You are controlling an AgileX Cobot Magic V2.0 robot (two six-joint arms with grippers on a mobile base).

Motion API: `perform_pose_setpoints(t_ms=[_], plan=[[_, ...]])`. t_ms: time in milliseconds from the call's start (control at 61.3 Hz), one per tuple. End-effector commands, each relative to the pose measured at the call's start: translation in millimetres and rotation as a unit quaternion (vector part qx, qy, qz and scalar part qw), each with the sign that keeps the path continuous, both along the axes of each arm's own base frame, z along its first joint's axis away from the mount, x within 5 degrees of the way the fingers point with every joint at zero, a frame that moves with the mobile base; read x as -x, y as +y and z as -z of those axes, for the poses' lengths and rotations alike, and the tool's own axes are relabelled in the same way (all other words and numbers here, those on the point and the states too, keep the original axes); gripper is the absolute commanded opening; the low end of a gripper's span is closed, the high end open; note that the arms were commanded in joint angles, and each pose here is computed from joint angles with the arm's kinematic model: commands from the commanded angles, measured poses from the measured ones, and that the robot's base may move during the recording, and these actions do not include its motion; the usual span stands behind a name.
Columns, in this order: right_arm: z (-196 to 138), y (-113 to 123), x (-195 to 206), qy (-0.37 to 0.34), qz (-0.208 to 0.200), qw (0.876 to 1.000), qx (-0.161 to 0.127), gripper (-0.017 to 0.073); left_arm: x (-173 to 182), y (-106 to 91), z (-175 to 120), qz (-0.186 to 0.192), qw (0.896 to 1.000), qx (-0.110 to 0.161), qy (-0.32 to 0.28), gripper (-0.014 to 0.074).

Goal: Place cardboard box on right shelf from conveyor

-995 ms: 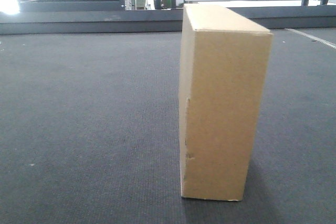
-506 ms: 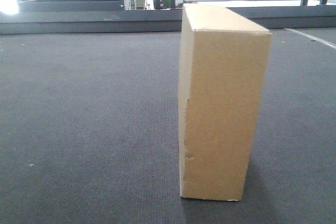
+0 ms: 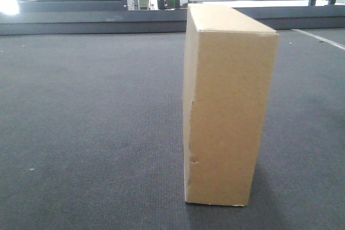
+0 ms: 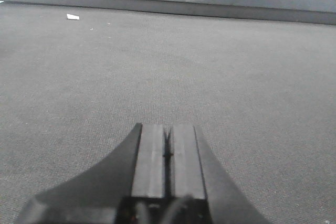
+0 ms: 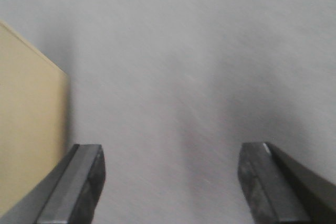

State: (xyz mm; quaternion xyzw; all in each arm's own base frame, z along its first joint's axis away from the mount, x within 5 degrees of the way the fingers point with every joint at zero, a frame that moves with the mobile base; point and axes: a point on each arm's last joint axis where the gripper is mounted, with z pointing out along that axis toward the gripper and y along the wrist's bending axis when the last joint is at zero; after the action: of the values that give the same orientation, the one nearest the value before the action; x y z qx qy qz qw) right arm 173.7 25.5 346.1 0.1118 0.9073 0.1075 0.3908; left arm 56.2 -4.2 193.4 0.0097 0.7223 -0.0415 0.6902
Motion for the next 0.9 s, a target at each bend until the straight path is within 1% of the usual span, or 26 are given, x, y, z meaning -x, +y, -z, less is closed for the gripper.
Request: perform_pose_setpoints(t_ms=[0,98,147,245,326,424,522,701,881], plan=[[-31.5,11.1,-14.5,-0.062,0.003,0.998,-0.032,0.0631,0.1,0.3,-4.7,-0.002,0.999,0.005,-0.041,-0.0116],[-46.6,29.5,-28.2,-0.069,-0.019,0.997,-0.041,0.0631,0.1,0.3,-4.7,-0.002,0.999,0.005,-0.041,-0.0116],[-52.4,42.8,-34.5,-0.065,-0.036,0.996,-0.047,0.0631,0.1,0.3,-4.7,-0.002,0.999,0.005,-0.041,-0.0116],[-59.0,67.4,-49.1,-0.04,-0.056,0.996,-0.055,0.0631,0.1,0.3,-4.7,-0.002,0.999,0.005,-0.041,-0.0116],[-59.4,87.4,-62.3,-0.009,-0.06,0.997,-0.055,0.0631,0.1,0.3,-4.7,-0.002,0.999,0.005,-0.041,-0.0116],[-57.3,108.3,-76.7,0.019,-0.063,0.997,-0.043,0.0631,0.1,0.3,-4.7,-0.002,0.999,0.005,-0.041,-0.0116],[-59.3,129.1,-83.5,0.023,-0.085,0.995,-0.037,0.0631,0.1,0.3,-4.7,-0.002,0.999,0.005,-0.041,-0.0116],[-50.9,154.6,-88.1,0.035,-0.114,0.992,-0.03,0.0631,0.1,0.3,-4.7,-0.002,0.999,0.005,-0.041,-0.0116],[-40.1,166.0,-90.6,0.05,-0.125,0.991,-0.02,0.0631,0.1,0.3,-4.7,-0.002,0.999,0.005,-0.041,-0.0116]])
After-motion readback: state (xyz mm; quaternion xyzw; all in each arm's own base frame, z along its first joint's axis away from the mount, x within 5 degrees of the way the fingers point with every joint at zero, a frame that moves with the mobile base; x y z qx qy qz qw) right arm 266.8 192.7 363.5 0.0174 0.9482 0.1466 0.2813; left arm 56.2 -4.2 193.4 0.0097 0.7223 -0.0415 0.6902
